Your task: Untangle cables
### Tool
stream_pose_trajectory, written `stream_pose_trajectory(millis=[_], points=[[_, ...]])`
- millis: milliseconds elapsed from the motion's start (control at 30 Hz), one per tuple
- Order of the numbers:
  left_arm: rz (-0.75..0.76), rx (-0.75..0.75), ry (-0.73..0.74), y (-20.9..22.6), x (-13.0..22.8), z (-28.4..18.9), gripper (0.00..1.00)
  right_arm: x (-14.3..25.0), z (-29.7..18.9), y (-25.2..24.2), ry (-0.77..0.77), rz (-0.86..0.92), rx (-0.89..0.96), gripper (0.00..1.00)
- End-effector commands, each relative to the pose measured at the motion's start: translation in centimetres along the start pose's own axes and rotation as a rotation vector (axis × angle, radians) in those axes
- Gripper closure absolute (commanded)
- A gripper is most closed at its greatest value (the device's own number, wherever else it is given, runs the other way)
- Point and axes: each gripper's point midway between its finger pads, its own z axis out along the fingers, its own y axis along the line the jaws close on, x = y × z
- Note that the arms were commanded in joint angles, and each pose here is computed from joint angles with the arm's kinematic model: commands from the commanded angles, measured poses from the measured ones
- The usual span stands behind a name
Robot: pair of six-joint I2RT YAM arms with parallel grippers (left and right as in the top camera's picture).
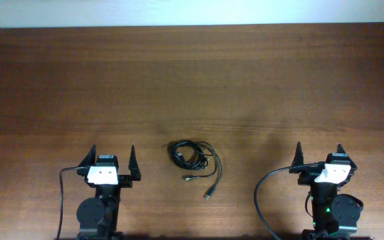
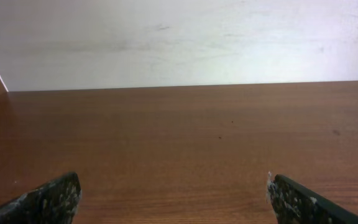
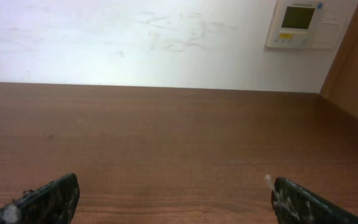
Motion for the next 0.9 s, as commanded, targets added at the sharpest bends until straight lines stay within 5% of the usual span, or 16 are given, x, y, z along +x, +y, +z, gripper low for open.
stream_pose_trajectory(millis=[0, 700, 800, 867], points=[[0.016, 0.012, 0.002, -0.2, 0.2, 0.0, 0.01, 0.3, 0.0, 0.0, 0.008, 0.004, 0.003, 0.02], [0.016, 0.018, -0.007, -0.3, -0.1, 0.0, 0.01, 0.3, 0.0, 0.0, 0.008, 0.004, 0.003, 0.02], [0.025, 0.289, -0.092, -4.8, -2.0, -0.8, 0.01, 0.3, 0.0, 0.0, 0.008, 0.004, 0.003, 0.01], [0.029, 0.309, -0.118, -5.1, -3.5, -1.3, 0.01, 0.3, 0.0, 0.0, 0.008, 0.004, 0.003, 0.02]])
